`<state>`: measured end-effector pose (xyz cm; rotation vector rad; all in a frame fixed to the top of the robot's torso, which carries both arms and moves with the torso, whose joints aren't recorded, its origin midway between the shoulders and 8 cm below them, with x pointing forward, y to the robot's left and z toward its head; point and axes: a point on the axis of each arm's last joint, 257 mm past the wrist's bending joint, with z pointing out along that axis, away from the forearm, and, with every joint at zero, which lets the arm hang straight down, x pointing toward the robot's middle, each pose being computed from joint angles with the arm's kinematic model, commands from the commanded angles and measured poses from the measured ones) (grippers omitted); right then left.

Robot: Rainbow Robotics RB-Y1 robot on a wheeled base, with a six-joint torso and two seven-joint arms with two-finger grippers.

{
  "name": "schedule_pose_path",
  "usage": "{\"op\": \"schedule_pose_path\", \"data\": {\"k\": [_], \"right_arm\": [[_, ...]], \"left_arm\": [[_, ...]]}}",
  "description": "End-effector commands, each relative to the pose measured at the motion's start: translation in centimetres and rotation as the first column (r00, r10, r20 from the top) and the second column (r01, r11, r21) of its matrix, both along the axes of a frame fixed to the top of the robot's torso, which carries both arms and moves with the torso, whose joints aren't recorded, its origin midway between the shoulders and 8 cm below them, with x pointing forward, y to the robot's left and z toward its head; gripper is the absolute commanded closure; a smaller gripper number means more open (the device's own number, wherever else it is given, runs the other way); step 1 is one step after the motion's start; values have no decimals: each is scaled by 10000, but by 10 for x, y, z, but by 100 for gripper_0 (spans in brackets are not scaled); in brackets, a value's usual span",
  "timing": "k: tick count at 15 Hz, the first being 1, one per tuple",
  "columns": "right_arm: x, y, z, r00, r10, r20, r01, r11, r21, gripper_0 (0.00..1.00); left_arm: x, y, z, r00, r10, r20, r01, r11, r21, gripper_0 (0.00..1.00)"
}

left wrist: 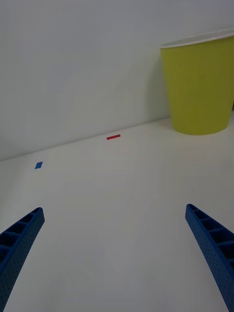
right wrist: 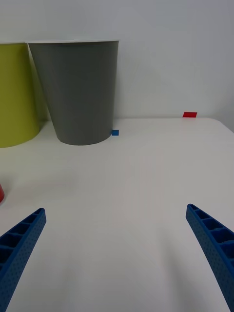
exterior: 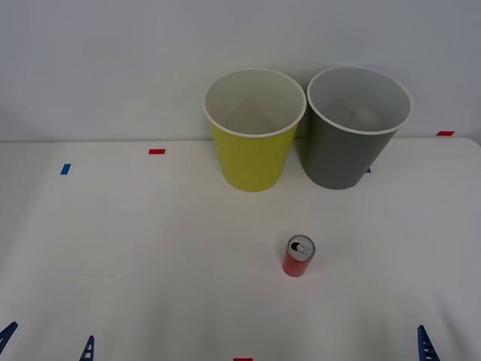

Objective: Put cans in the gray bin and PET bottles in the light green bin.

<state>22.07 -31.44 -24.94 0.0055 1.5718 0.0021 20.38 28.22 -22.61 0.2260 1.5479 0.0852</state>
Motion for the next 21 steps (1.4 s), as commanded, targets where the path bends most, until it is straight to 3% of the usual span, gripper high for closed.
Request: {"op": "schedule_pose_path", "data": {"k": [1,4,9,12,17,21], "right_arm": [[-2,2,3,9998,45,181,-42,9999,-164,0],[-10,8,-9,9985,326,444,-315,9992,-248,0],[7,51,-21,9848,1628,604,-1606,9862,-404,0],[23,79,-28,9662,2470,742,-2443,9687,-443,0],[53,122,-37,9219,3734,1032,-3678,9273,-689,0],[83,141,-38,9088,4072,916,-4004,9125,-837,0]], "left_arm": [[0,0,0,10000,0,1,0,10000,-1,0],[0,0,0,10000,0,1,0,10000,-1,0],[0,0,0,10000,0,1,0,10000,-1,0],[0,0,0,10000,0,1,0,10000,-1,0],[0,0,0,10000,0,1,0,10000,-1,0],[0,0,0,10000,0,1,0,10000,-1,0]]}}
